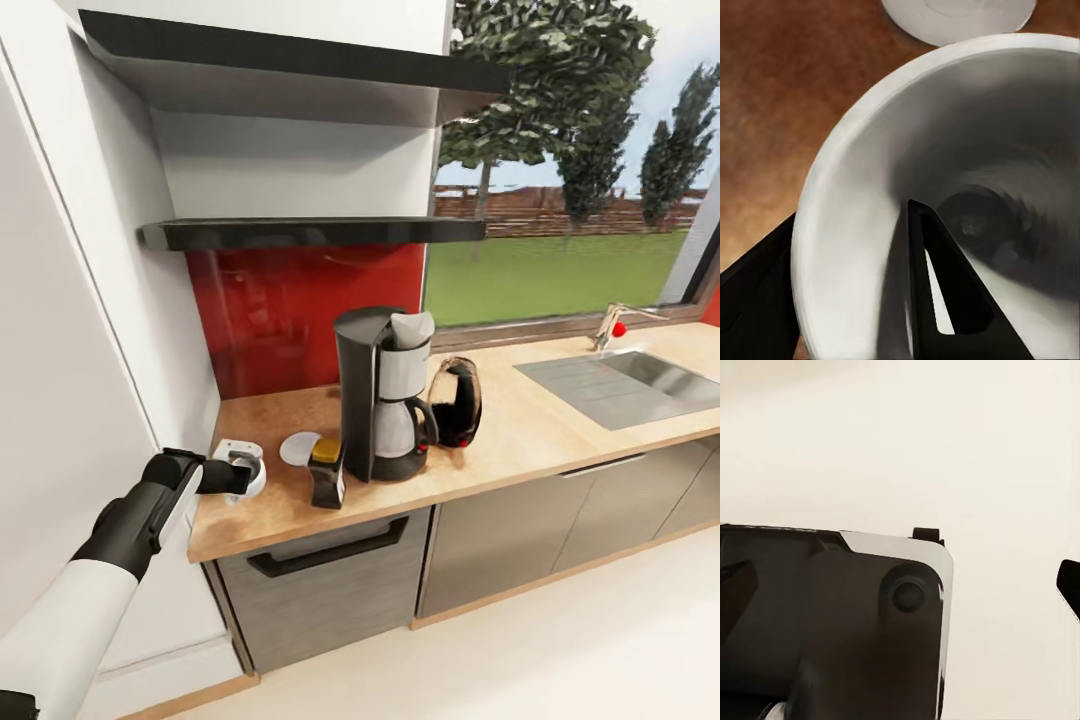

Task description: Set up a coffee station on the kitchen countertop: keep the coffee maker on the countertop, move the bottle of coffee from the kitchen shelf to the counter next to the coffee maker, place a paper coffee filter on top of the coffee maker, put the saucer next to the coffee maker with the coffee cup on the saucer, and place the electric kettle next to the coffee maker.

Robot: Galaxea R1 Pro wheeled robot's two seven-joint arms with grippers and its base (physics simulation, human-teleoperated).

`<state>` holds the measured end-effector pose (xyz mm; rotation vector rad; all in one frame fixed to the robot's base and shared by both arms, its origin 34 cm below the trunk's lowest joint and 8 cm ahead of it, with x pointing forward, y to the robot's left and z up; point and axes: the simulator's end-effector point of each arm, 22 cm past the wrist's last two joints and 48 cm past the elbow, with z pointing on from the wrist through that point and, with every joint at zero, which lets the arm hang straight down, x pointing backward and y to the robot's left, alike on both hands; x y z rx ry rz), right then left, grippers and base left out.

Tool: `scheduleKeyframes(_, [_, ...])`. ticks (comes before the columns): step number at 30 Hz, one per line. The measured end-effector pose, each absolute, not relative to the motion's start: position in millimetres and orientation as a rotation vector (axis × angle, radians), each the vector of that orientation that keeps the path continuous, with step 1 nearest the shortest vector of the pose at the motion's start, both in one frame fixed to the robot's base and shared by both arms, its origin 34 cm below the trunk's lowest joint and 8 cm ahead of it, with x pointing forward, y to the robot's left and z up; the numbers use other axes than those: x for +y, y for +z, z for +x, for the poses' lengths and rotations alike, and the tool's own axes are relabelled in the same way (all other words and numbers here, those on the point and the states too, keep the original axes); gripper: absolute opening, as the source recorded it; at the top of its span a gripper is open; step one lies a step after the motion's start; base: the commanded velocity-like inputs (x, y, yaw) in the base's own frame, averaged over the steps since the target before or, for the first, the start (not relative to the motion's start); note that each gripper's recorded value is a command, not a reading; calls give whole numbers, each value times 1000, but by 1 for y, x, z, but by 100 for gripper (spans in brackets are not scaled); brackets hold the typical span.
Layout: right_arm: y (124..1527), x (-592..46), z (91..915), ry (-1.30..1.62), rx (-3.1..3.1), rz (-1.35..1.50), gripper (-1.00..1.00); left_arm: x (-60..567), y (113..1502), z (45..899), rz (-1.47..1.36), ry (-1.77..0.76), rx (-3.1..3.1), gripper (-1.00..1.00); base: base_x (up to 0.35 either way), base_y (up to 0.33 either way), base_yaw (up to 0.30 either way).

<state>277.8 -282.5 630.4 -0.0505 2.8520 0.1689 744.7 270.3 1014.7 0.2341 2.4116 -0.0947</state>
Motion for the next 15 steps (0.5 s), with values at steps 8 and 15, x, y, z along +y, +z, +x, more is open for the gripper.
scheduleKeyframes(8, [630, -282, 278, 169, 2853, -52, 100, 270, 1014, 745, 234, -94, 2412, -100, 53, 0, 0])
scheduleKeyframes(15, [630, -282, 278, 169, 2852, -53, 100, 271, 1015, 745, 234, -93, 2412, -100, 159, 0, 0])
